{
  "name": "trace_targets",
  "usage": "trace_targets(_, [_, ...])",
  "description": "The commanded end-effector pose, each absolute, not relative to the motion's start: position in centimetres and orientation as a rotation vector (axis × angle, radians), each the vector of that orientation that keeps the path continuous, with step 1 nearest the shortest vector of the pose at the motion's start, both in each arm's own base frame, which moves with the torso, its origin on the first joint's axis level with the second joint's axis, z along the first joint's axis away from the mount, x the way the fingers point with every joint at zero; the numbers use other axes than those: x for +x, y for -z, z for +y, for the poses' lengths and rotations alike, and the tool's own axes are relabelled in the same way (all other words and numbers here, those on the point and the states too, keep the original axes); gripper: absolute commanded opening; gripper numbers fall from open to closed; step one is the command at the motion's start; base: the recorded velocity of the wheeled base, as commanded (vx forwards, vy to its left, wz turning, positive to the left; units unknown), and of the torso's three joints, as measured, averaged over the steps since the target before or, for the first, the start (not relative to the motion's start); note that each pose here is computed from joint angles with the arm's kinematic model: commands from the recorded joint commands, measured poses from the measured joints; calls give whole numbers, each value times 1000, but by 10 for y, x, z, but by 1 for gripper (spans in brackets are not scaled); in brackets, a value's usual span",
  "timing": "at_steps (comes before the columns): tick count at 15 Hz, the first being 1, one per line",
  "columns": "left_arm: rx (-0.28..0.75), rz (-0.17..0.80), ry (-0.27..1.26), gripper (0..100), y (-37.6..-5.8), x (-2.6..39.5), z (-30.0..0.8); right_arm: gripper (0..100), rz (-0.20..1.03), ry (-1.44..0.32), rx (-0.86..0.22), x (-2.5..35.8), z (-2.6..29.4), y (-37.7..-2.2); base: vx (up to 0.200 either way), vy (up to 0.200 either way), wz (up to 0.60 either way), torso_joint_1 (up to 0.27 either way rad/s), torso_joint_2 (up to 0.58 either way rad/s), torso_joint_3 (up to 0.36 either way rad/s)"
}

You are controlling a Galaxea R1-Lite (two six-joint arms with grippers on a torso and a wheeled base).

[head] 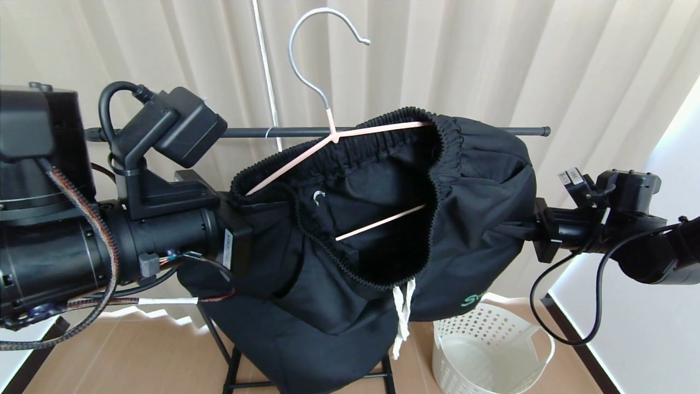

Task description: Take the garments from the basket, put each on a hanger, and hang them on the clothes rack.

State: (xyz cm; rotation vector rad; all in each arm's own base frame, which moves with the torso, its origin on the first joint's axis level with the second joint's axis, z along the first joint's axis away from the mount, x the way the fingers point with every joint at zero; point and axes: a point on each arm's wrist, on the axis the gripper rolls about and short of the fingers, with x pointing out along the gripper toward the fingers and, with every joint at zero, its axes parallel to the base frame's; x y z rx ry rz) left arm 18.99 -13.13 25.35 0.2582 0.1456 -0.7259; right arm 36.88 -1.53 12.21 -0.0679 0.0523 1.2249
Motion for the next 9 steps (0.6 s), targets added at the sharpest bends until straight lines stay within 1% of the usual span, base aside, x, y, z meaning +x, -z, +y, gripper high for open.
trace_targets(1, [248, 132, 722, 0, -256, 181, -125, 0, 59, -1216, -60, 372, -18, -120, 0, 0, 0, 0, 0, 0])
trace_targets(5, [209, 124, 715, 0, -260, 176, -120, 0, 63, -1209, -54, 372, -21, -120, 0, 0, 0, 0, 0, 0])
trace_targets(9, [206, 133, 715, 0, -257, 174, -119, 0, 71, -1209, -42, 372, -21, -121, 0, 0, 0, 0, 0, 0])
